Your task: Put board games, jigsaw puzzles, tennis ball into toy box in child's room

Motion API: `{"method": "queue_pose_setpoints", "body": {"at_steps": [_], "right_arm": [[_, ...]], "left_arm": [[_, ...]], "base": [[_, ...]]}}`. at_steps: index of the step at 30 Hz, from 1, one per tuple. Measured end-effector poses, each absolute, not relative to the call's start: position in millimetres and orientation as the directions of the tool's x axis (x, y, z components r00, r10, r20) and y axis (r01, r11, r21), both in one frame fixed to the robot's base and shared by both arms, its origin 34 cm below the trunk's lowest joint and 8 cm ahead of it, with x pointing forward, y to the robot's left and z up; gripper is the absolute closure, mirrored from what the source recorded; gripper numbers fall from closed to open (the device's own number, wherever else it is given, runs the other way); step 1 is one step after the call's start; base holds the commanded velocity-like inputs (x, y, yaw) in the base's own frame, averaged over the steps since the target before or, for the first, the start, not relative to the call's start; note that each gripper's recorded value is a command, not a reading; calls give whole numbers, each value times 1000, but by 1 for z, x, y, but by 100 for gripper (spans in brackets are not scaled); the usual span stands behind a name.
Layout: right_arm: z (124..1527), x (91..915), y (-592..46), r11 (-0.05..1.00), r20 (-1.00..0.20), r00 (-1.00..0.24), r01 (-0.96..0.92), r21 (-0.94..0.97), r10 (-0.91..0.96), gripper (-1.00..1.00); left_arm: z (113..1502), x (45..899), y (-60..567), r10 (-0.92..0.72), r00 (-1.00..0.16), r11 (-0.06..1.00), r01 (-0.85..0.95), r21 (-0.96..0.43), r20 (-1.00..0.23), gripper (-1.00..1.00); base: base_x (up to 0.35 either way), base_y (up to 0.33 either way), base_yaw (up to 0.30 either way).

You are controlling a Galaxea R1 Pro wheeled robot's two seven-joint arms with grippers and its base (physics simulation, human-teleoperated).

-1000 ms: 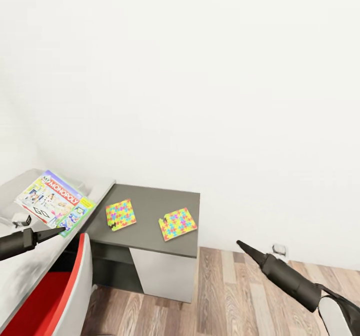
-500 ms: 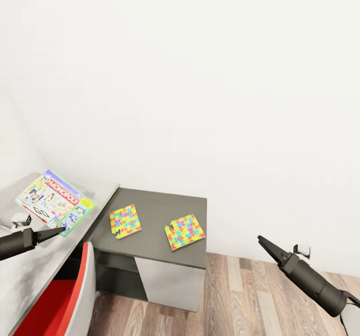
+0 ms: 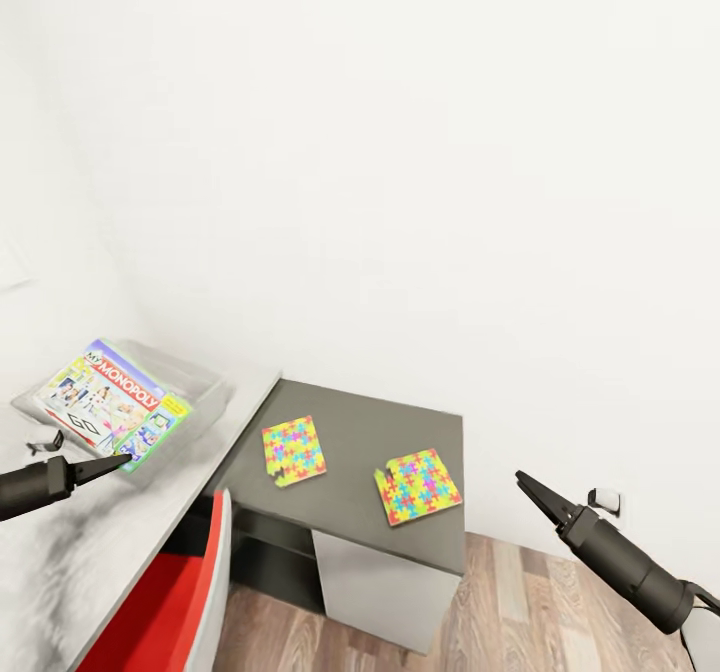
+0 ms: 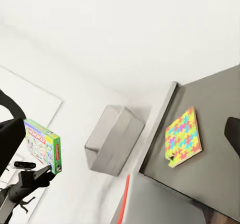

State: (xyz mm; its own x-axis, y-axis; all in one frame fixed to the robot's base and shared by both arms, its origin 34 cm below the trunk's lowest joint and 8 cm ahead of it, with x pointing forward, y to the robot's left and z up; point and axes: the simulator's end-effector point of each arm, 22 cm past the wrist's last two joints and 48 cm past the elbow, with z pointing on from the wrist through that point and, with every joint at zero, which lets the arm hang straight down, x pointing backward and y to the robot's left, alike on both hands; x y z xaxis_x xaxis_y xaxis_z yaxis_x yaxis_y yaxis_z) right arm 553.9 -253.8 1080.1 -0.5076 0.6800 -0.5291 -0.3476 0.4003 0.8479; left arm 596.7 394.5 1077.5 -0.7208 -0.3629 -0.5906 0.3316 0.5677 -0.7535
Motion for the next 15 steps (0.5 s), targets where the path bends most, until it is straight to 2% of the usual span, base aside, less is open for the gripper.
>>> {"method": "queue_pose_setpoints", "body": {"at_steps": [5,10,15], "right_arm": [[1080,554,-254,401,-530,-507,-348,847,680,-100],[1080,554,-254,401,-529,-507,-347,848,681,-100],[1079,554,-255,403,-528,-507,-342,849,681,-100]], "left_arm": [[1078,597,394,-362,-720,567,334,-753,-592,100],[1079,597,394,-363,-718,566,337,-753,-594,100],[1079,597,394,-361,-718,567,337,-751,-595,100]], "base": [[262,-15,126],[94,-12,20],[204,99,3]]}}
